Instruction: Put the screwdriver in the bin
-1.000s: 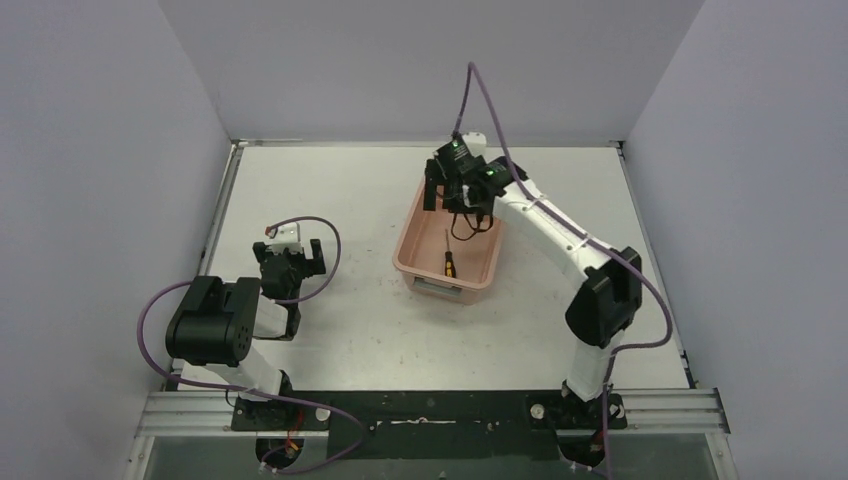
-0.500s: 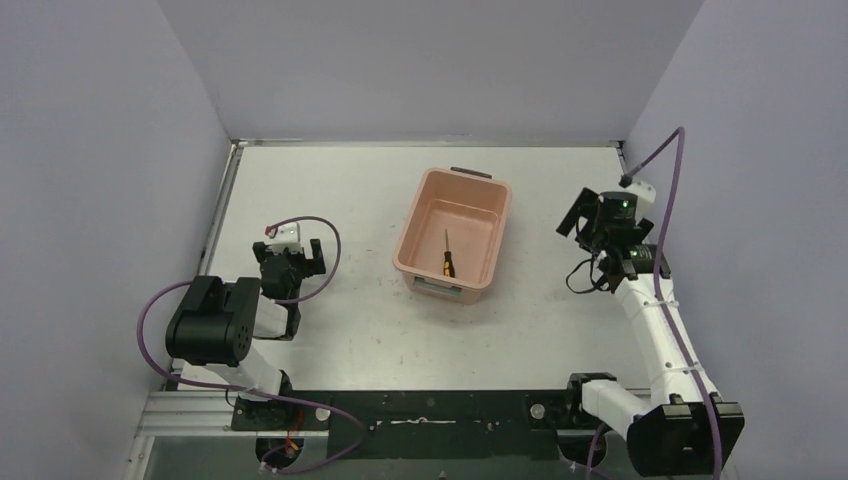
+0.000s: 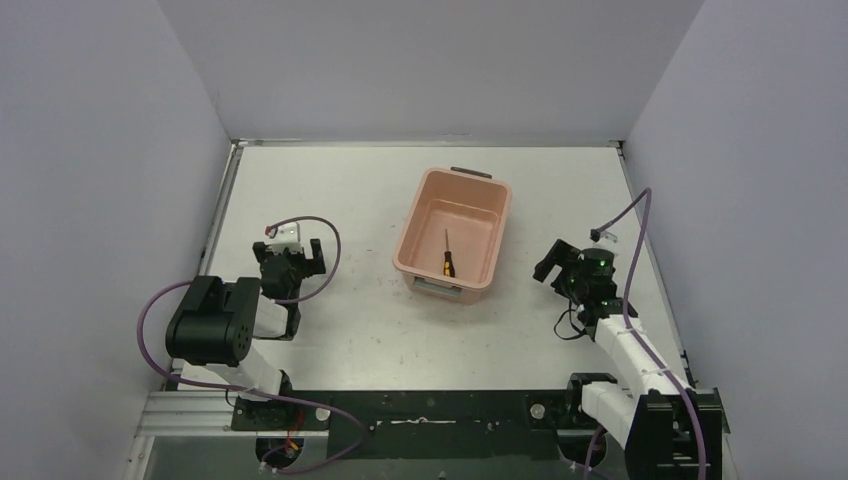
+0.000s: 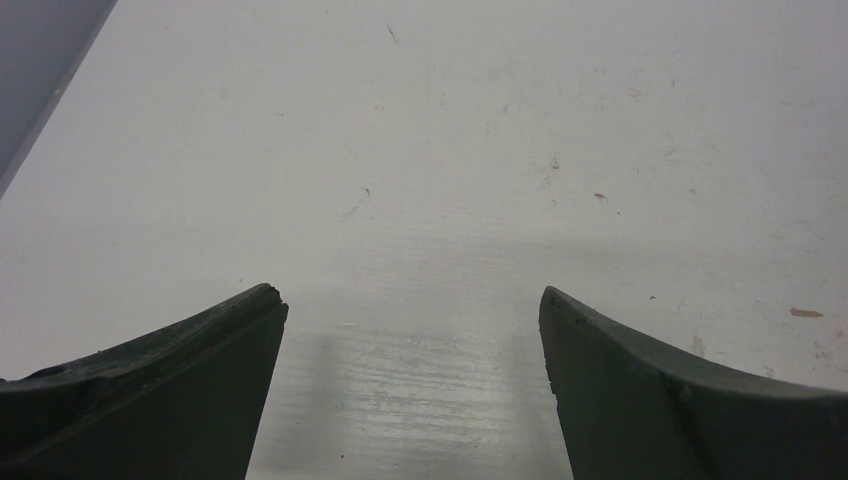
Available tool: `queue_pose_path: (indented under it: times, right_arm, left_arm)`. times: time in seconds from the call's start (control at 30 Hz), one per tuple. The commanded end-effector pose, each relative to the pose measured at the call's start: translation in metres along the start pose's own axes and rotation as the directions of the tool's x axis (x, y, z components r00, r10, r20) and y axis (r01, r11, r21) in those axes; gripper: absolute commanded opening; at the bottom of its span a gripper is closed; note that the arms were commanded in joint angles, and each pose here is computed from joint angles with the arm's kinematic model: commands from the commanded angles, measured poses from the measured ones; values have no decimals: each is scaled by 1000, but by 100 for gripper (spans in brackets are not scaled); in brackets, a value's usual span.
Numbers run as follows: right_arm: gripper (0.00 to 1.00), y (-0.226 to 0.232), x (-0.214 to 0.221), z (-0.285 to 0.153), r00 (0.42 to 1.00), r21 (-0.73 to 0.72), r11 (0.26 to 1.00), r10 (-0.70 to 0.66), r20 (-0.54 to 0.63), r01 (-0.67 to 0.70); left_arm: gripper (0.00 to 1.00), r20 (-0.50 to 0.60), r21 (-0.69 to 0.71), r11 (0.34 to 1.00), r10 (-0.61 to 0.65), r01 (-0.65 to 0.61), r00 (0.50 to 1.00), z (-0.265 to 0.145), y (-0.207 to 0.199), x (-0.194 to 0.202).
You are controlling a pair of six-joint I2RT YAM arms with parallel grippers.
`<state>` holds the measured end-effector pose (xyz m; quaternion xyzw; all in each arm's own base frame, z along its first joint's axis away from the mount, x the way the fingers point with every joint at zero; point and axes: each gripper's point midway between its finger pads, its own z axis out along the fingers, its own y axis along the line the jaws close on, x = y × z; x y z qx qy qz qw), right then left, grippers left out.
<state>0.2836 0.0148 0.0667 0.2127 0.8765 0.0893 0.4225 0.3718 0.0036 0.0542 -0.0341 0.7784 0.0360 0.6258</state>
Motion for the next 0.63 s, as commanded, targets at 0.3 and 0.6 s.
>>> queue_pose_path:
  times: [0.3,0.6]
  right_arm:
    - [100,23,-29,-9,984,-137,990,7,177,18]
    - [100,28,-42,-17,980,-140,988,-32,195,60]
  left_arm:
    - [97,69,-5,1000,-18,19,997,5,0,-20]
    - [97,68,-3,1000,-18,18,998,5,-1,-20]
